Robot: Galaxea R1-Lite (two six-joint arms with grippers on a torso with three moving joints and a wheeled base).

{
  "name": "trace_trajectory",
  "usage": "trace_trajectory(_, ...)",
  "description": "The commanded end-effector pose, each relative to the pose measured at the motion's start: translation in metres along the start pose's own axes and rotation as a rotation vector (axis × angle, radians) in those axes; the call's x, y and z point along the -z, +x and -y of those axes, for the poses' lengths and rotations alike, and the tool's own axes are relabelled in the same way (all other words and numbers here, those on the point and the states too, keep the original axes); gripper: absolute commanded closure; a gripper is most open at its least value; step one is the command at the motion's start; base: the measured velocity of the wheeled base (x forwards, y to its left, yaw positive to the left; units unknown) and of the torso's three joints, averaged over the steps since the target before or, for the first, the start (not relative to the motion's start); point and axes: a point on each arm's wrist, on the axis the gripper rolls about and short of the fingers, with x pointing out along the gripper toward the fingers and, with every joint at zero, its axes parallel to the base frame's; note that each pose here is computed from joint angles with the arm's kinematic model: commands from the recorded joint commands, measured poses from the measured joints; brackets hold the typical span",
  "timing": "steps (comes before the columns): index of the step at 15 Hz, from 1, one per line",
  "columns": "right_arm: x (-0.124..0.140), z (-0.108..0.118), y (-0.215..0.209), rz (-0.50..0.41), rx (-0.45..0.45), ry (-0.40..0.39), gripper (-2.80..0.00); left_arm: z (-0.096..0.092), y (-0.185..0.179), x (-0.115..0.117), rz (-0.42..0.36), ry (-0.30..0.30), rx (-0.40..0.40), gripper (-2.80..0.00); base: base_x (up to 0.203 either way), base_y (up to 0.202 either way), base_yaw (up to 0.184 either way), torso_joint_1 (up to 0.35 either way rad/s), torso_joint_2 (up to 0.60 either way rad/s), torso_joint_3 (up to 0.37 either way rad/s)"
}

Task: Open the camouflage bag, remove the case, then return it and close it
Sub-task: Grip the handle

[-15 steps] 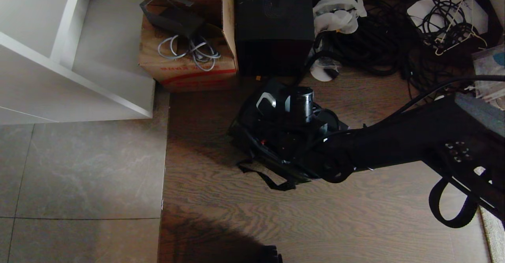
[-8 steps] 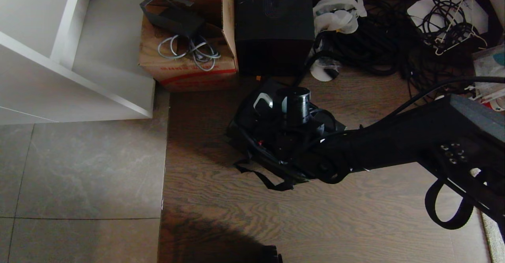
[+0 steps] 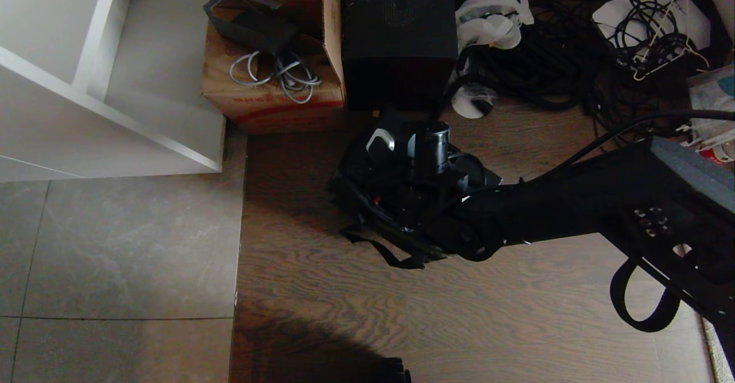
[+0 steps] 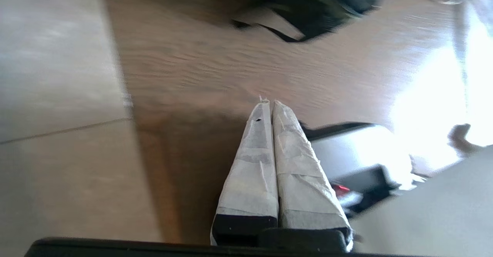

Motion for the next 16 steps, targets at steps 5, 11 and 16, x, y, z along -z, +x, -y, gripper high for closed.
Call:
trace_trajectory(5, -0.001, -0.004, 0.002, -0.004, 0.004, -0.014, 0.00, -0.010, 0.034, -0.033, -0.176, -0.109, 0.165, 0.00, 0.000, 0.000, 0.000, 0.000, 0.00, 0.000)
trace_trajectory(11, 0.000, -0.008, 0.002, -0.005, 0.001, -0.019, 0.00, -0.019, 0.067, -0.062, -0.260, -0.177, 0.329, 0.00, 0.000, 0.000, 0.000, 0.000, 0.00, 0.000)
trace_trajectory(16, 0.000, -0.008, 0.003, -0.007, 0.000, -0.022, 0.00, -0.039, 0.117, -0.068, -0.363, -0.244, 0.345, 0.00, 0.000, 0.000, 0.000, 0.000, 0.00, 0.000)
